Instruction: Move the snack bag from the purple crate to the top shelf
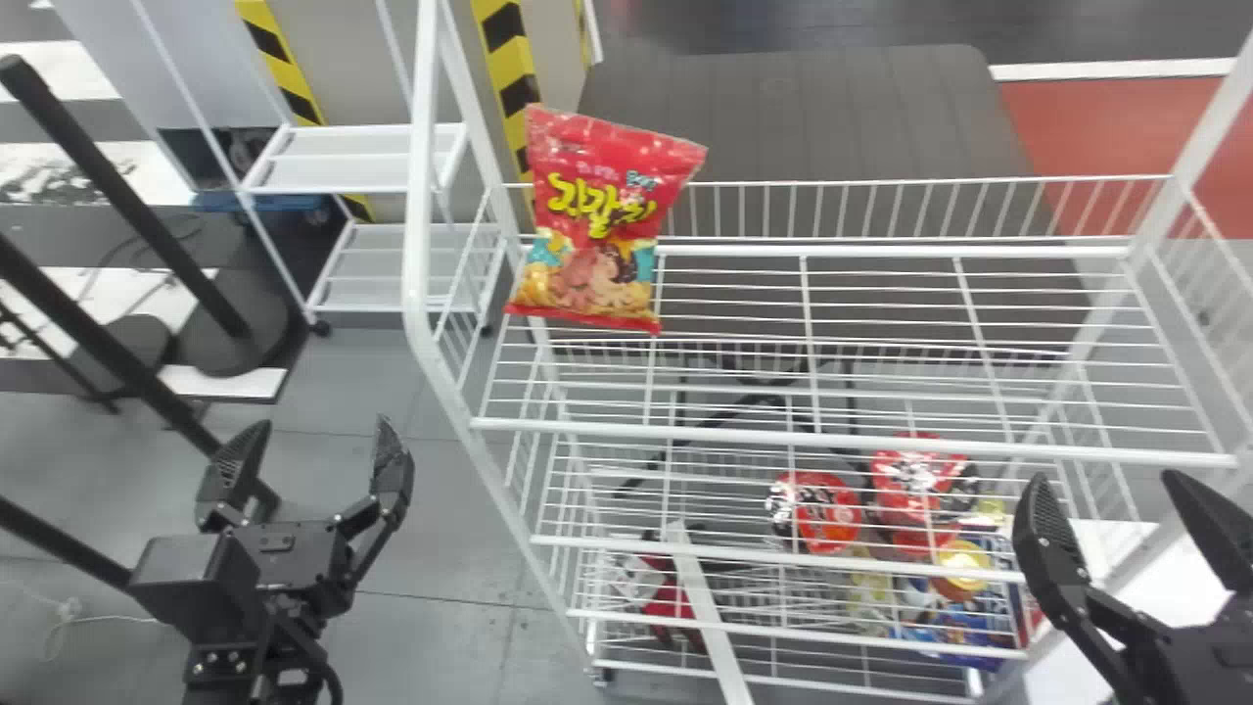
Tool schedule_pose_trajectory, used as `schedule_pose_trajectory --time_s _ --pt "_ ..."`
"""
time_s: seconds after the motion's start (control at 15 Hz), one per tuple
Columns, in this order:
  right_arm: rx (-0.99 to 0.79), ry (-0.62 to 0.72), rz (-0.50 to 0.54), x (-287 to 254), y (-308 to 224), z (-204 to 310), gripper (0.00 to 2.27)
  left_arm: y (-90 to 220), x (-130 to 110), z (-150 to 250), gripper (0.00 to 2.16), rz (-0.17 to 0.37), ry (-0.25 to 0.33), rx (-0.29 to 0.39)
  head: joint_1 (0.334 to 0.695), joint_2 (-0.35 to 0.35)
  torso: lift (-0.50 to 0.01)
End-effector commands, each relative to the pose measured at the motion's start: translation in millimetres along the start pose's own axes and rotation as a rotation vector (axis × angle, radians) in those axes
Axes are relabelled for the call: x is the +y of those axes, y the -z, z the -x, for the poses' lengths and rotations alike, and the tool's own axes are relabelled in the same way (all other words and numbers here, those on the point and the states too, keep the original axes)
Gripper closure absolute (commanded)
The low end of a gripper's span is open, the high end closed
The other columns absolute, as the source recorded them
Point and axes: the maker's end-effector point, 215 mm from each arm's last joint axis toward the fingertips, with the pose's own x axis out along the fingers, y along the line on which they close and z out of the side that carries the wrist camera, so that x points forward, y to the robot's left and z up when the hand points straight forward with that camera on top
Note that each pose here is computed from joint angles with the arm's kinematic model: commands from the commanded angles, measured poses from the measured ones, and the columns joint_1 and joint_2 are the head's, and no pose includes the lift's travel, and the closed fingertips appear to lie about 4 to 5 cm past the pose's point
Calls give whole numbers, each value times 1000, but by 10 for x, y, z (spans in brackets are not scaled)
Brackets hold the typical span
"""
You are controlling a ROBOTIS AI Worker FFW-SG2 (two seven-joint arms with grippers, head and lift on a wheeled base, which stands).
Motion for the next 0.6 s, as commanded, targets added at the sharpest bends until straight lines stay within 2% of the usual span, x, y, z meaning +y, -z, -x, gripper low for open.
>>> schedule_pose_trajectory --time_s 0.0,0.13,0.27,0.53 --pt "1 -14 -1 181 8 -11 110 142 179 62 93 6 -14 31 695 216 0" --pt "14 -11 -1 314 20 -33 110 183 182 96 93 8 -14 37 695 267 0" --pt "34 -23 -2 465 47 -56 110 128 199 123 93 4 -18 9 695 289 0" --pt "60 -39 3 598 94 -37 113 127 181 135 93 9 -17 5 695 335 0"
